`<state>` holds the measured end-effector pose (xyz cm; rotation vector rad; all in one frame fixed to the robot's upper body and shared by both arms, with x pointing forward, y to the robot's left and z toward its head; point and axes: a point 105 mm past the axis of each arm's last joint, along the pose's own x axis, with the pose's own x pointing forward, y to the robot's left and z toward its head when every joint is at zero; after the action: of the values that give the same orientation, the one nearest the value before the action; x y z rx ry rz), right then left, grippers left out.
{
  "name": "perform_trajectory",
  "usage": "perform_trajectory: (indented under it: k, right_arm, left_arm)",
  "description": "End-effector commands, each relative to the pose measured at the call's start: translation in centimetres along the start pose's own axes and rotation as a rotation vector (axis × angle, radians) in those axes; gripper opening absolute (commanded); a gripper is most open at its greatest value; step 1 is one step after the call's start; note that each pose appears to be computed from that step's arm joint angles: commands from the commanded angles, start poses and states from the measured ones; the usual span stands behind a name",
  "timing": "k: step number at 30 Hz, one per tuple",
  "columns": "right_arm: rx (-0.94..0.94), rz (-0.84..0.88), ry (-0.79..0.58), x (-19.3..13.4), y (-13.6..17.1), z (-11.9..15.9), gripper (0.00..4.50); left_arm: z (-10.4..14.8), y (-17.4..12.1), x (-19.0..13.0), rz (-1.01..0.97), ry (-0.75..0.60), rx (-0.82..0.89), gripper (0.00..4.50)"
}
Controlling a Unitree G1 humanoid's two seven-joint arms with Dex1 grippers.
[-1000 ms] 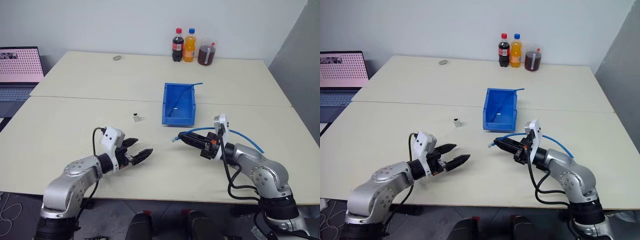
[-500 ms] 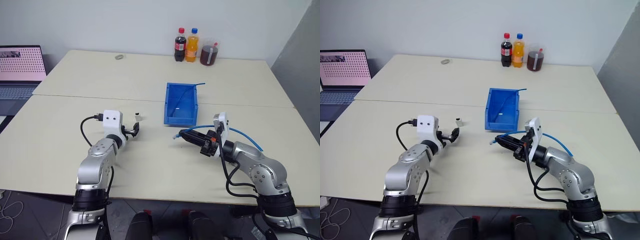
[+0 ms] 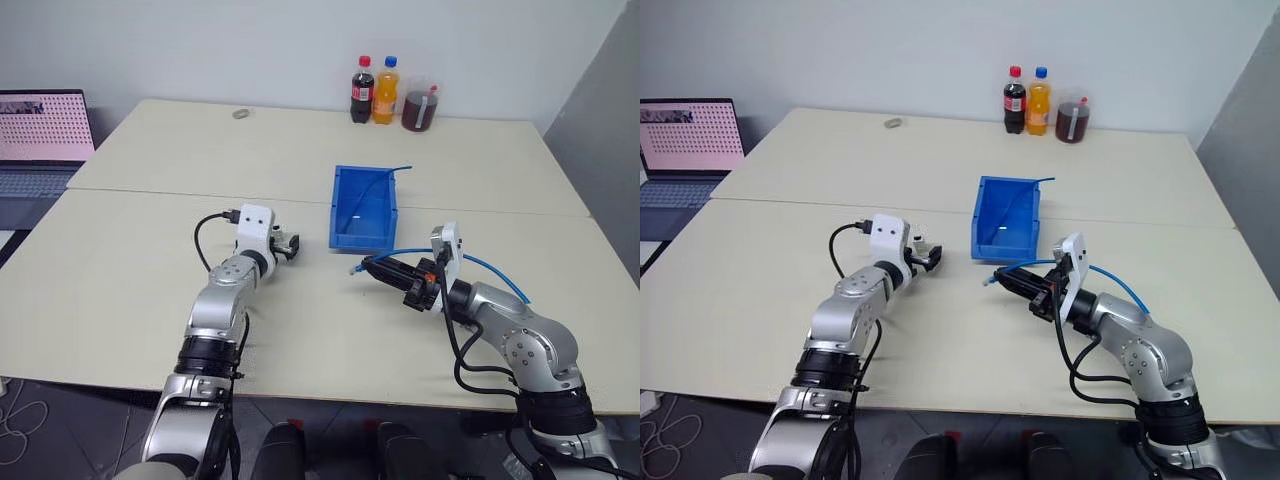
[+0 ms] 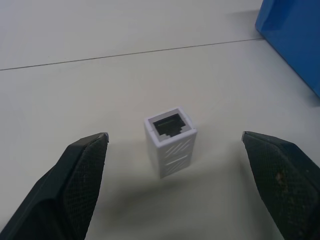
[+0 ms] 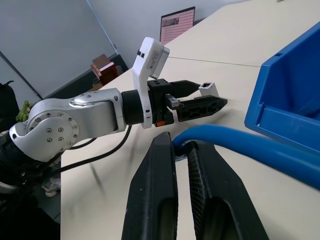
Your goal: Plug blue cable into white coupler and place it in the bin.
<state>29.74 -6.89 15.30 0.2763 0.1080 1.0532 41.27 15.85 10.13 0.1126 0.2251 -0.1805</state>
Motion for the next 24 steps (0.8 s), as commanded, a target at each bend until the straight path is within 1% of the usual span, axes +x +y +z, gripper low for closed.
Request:
perform_trajectory:
  k: [1,3,8,9,13,14,15,16,17,22,24]
  right_arm:
    - [-0.035,0.012,-0.025,-0.2,0.6,0.9,0.04]
    - [-0.034,0.011,-0.024,-0.2,0.6,0.9,0.04]
    - [-0.032,0.008,-0.025,-0.2,0.7,0.8,0.04]
    - [-0.031,0.008,-0.025,-0.3,0.7,0.8,0.04]
    - [-0.030,0.008,-0.026,-0.2,0.7,0.7,0.04]
    - [-0.029,0.008,-0.027,-0.2,0.7,0.7,0.04]
    - [-0.029,0.008,-0.026,-0.2,0.7,0.7,0.04]
    - [-0.030,0.007,-0.026,-0.2,0.7,0.7,0.04]
    - [-0.030,0.007,-0.026,-0.2,0.6,0.6,0.04]
    - [-0.036,0.006,-0.020,-0.2,0.7,0.5,0.04]
    - [-0.047,0.005,-0.012,-0.4,0.6,0.5,0.04]
  left_arm:
    - [1.6,-0.2,0.5,0.006,-0.056,0.010,4.32]
    - [1.5,-0.2,0.6,0.012,-0.054,0.008,3.96]
    - [1.0,0.3,0.7,0.029,-0.039,-0.011,2.73]
    - [1.0,0.4,0.7,0.033,-0.037,-0.011,2.61]
    - [0.9,0.8,0.6,0.042,-0.034,-0.010,1.79]
    - [0.8,0.8,0.6,0.043,-0.033,-0.009,1.52]
    - [0.7,0.8,0.6,0.043,-0.031,-0.007,1.36]
    - [0.6,0.9,0.6,0.044,-0.029,-0.006,1.06]
    - [0.6,0.9,0.5,0.044,-0.028,-0.005,0.91]
    - [0.0,1.0,0.2,0.027,-0.014,0.001,0.89]
    - [-0.2,0.8,-0.1,-0.025,-0.012,0.012,0.88]
